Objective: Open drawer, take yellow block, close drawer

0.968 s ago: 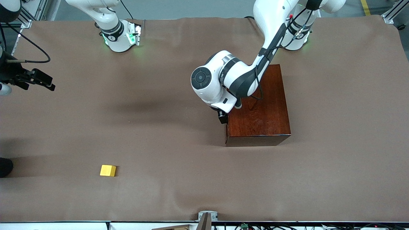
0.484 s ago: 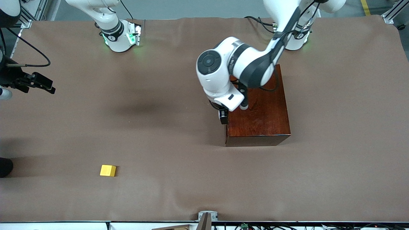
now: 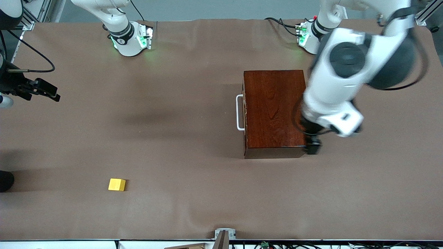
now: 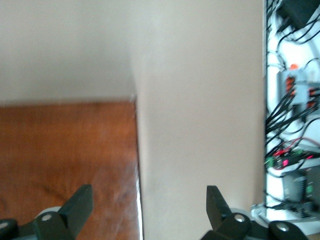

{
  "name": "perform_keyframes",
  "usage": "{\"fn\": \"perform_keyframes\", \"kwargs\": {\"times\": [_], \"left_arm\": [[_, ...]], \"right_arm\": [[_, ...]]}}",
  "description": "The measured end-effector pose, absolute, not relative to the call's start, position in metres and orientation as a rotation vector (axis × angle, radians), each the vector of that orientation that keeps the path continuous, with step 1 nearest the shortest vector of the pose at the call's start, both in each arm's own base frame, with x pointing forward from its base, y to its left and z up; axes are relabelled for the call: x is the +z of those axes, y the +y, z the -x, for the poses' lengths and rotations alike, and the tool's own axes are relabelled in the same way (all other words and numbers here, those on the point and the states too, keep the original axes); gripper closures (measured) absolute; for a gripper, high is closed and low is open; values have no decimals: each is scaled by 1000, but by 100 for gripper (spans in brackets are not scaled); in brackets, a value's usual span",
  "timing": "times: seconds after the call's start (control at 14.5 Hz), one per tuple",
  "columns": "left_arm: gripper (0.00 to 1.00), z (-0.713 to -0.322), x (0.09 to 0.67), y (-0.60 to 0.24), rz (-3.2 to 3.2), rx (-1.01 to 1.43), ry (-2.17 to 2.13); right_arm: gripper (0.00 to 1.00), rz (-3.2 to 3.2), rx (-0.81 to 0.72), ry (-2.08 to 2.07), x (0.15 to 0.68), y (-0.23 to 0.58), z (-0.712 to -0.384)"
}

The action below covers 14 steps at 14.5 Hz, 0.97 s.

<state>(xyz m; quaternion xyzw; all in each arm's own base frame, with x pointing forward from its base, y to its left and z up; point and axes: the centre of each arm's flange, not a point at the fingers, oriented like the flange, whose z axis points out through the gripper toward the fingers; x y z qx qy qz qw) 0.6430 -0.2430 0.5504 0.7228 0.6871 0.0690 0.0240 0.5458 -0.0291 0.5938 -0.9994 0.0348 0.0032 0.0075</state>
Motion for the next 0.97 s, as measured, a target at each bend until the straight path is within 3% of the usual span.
{"fn": "perform_keyframes", "kwargs": {"times": [0.35,0.69,0.97], "left_arm": [[0,-648,596,-110,-2416,139,1890],[0,-606,632,-26,-2685,85,1448],[0,-576,645,-15,-2901,26,982]], "right_arm": [[0,3123,11,155,594,-29,-546],[0,3123,9,157,594,-29,-546],[0,3123,2,157,596,-29,-546]]}}
